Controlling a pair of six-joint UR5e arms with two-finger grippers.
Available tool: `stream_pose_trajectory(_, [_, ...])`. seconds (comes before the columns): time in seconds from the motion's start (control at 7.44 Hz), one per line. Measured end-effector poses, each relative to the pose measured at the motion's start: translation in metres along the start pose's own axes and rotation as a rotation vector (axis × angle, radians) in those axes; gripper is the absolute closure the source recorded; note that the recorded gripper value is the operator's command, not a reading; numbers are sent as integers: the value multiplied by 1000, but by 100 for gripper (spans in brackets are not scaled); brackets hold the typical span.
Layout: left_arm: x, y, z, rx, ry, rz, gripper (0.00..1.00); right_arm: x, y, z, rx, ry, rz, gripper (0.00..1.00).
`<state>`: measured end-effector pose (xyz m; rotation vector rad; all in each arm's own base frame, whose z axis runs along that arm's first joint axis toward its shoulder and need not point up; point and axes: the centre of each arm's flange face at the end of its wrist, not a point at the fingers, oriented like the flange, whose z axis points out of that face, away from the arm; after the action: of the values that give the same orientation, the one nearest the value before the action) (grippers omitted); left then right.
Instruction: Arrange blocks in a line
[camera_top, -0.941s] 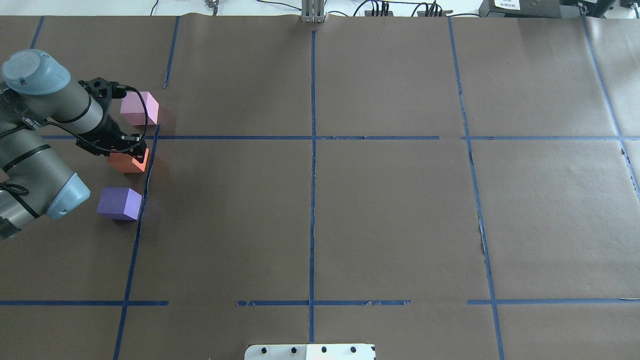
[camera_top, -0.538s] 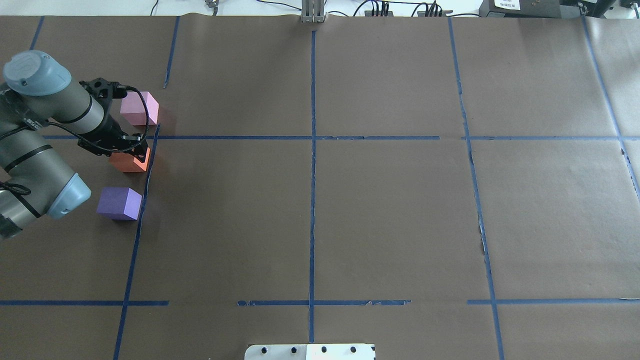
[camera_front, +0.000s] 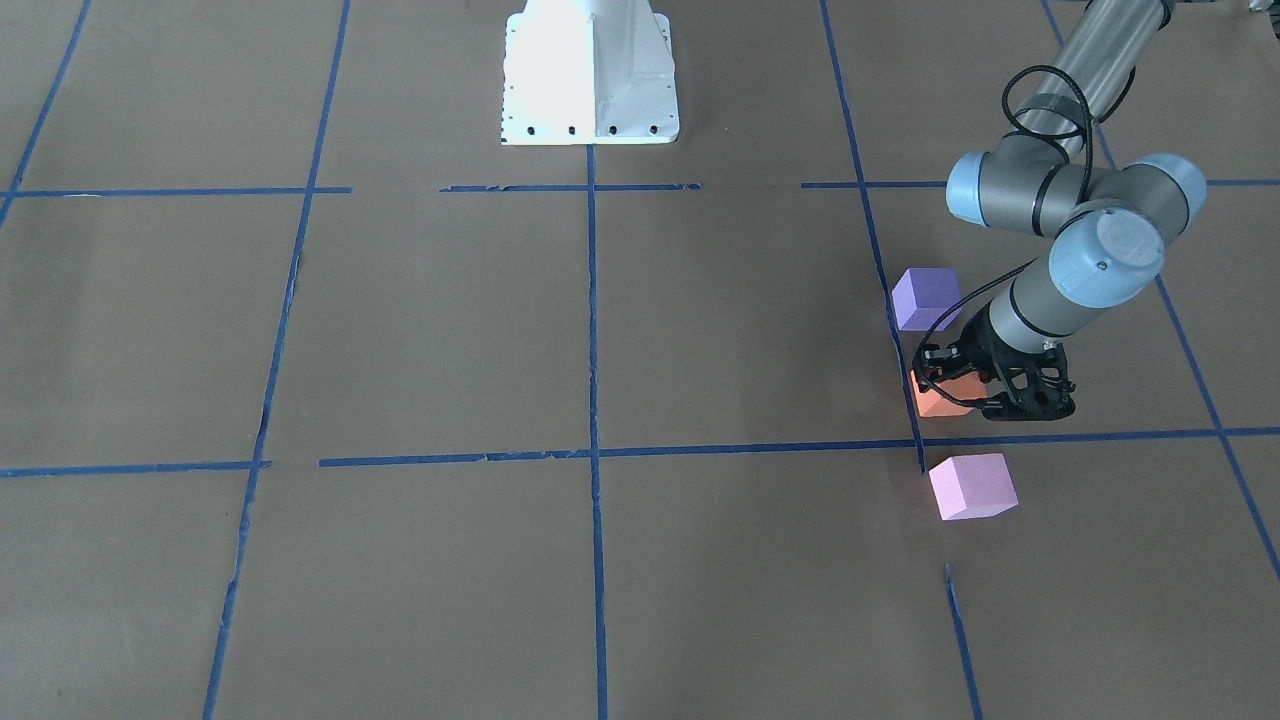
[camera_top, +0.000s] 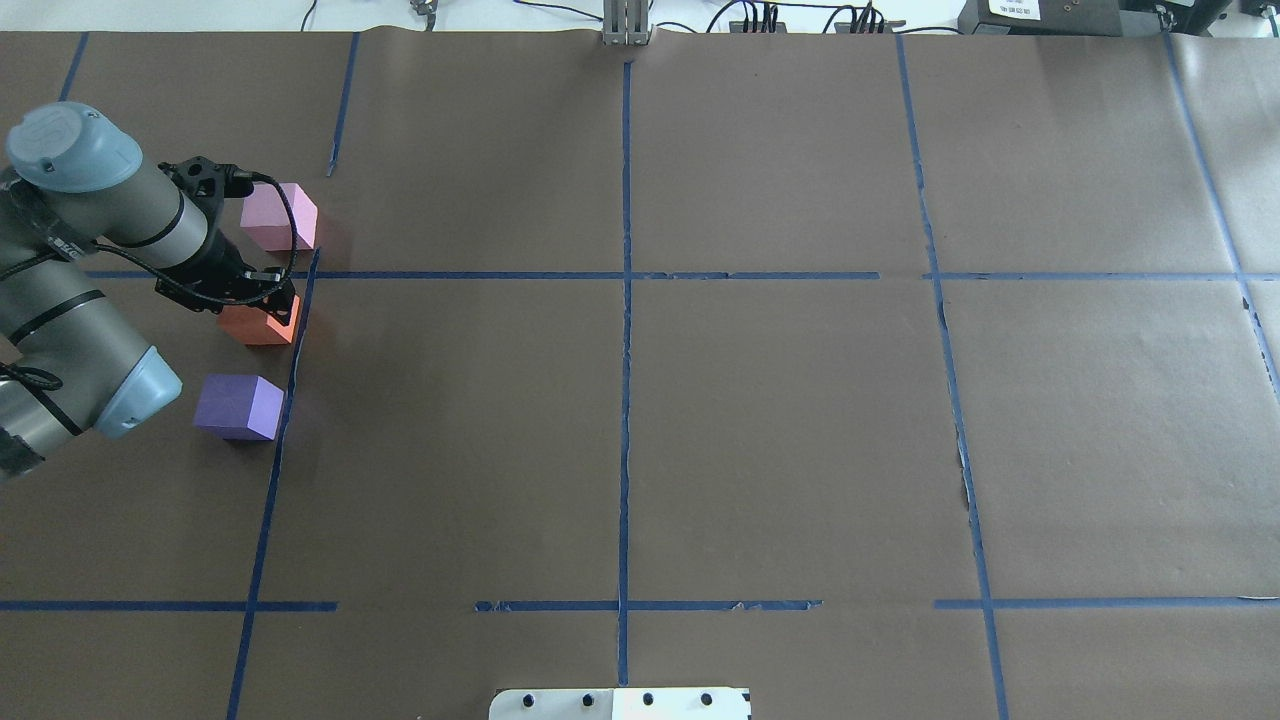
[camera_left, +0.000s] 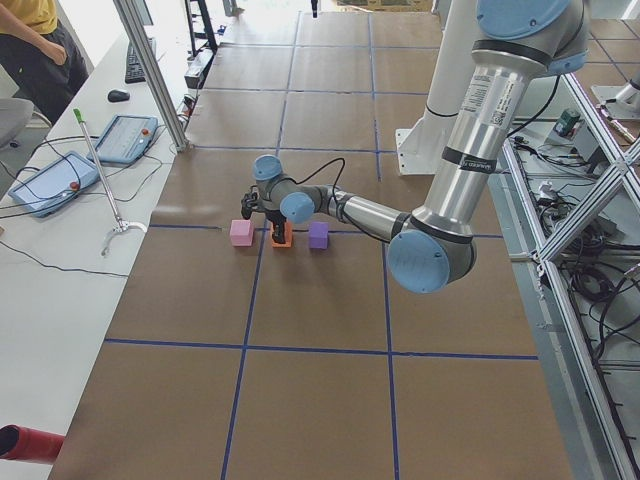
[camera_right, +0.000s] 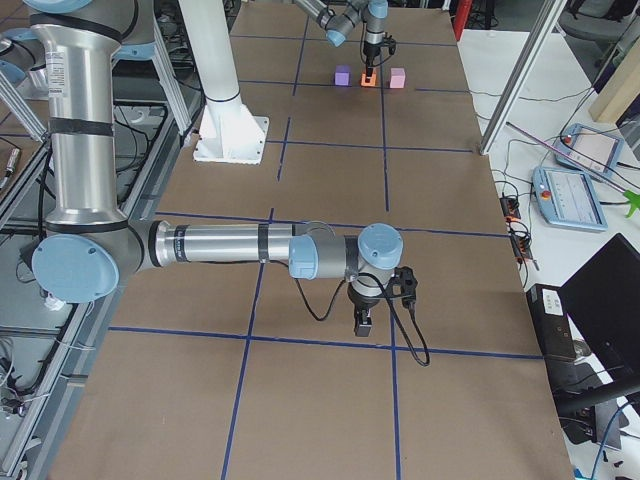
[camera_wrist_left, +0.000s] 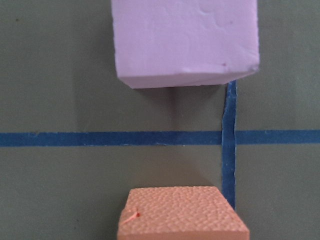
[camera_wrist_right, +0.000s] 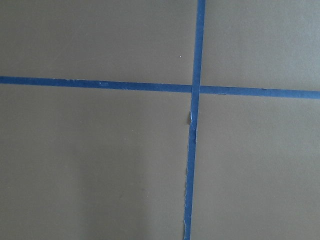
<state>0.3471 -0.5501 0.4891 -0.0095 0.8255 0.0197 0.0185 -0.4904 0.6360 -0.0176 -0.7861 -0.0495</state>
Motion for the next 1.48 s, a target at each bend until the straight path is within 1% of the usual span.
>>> stream_pose_trajectory(0.13, [0,0,1,1,1,1,1,0,0,0,0,0,0,0])
stream_pose_trajectory(0.54, [-3,-1,3,1,-2,0,1,0,0,0,0,0,0,0])
stream_pose_trajectory(0.81, [-2,-1,-2,10,5,5,0,0,0,0,1,0,0,0])
stream_pose_trajectory(1.08, [4,1,-25,42,28,15,0,0,0,0,1,0,-1,0])
stream_pose_trajectory(1.34, [-3,5,-63,80,37,2,0,0,0,0,1,0,-1,0])
stream_pose_trajectory(1.48, [-6,6,-91,96,32,-20,0,0,0,0,1,0,-1,0])
